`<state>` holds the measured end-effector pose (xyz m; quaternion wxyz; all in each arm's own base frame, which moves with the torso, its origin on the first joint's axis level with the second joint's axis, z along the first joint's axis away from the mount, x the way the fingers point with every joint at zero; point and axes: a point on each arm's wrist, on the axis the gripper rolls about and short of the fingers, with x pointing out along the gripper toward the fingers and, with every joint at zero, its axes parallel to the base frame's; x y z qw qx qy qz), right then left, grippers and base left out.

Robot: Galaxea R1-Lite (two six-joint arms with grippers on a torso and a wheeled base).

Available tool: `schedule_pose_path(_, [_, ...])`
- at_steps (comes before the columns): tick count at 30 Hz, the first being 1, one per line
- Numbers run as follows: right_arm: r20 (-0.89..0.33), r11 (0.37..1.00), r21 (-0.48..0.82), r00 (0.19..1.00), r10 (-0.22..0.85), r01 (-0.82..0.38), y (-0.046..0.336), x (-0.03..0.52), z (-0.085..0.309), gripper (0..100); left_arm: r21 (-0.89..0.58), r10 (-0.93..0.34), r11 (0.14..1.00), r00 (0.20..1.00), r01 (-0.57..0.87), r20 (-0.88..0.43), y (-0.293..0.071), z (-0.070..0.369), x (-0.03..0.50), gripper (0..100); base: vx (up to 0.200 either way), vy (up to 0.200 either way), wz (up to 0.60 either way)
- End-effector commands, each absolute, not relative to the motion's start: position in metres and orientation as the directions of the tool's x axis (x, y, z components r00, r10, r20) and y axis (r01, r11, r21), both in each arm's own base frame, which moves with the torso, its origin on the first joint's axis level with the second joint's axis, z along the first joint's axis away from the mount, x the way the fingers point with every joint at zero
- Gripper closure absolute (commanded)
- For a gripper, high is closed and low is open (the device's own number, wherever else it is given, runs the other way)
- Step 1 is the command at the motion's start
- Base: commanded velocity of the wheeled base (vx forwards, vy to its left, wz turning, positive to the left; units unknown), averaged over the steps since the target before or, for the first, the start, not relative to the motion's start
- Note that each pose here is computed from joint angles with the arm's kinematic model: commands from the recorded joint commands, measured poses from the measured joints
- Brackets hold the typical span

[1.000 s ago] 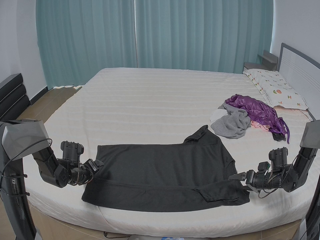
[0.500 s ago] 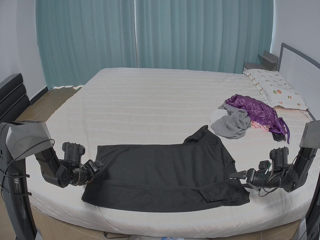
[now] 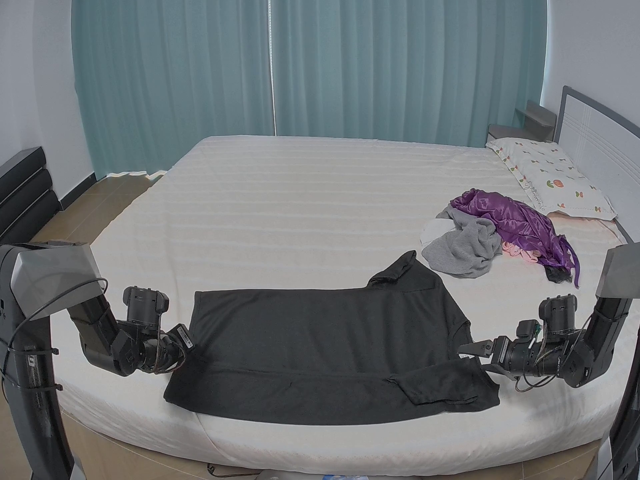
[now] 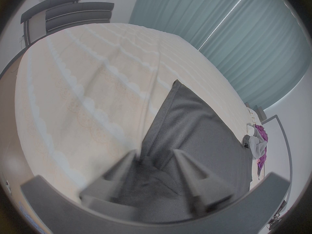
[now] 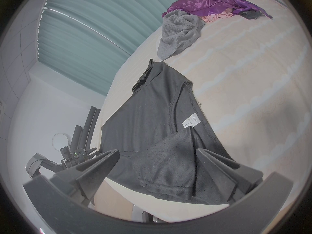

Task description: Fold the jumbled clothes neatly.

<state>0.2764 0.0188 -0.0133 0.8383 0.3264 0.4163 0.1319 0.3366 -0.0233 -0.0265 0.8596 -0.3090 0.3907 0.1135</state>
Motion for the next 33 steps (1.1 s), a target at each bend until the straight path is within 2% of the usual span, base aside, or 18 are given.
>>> schedule_pose_path(1, [-0.617, 0.758, 0.65, 0.62, 0.484, 0.055, 0.019, 0.279, -0.016, 0, -0.438, -0.037, 0.781, 0.667, -0.445, -0.744, -0.021, -0.027, 0.336, 100, 0.0, 0.0, 0.0])
schedule_pose_path(8, [-0.601, 0.77, 0.637, 0.645, 0.472, 0.03, 0.02, 0.295, -0.027, 0, -0.433, -0.024, 0.777, 0.664, -0.458, -0.747, -0.018, -0.024, 0.331, 100, 0.0, 0.0, 0.0])
schedule_pose_path(14, [-0.611, 0.787, 0.617, 0.635, 0.473, 0.008, 0.021, 0.305, -0.043, 0, -0.434, -0.025, 0.776, 0.667, -0.457, -0.745, -0.018, -0.022, 0.329, 100, 0.0, 0.0, 0.0])
schedule_pose_path(25, [-0.62, 0.816, 0.575, 0.623, 0.477, -0.052, 0.023, 0.306, -0.05, 0, -0.434, -0.025, 0.776, 0.667, -0.457, -0.745, -0.018, -0.022, 0.329, 100, 0.0, 0.0, 0.0])
schedule_pose_path(26, [-0.622, 0.819, 0.57, 0.621, 0.476, -0.057, 0.024, 0.306, -0.05, 100, -0.435, -0.025, 0.776, 0.668, -0.456, -0.744, -0.018, -0.021, 0.329, 100, 0.0, 0.0, 0.0])
schedule_pose_path(33, [-0.658, 0.863, 0.497, 0.607, 0.446, -0.095, 0.022, 0.299, -0.056, 100, -0.433, -0.024, 0.777, 0.665, -0.457, -0.746, -0.018, -0.022, 0.329, 100, 0.0, 0.0, 0.0])
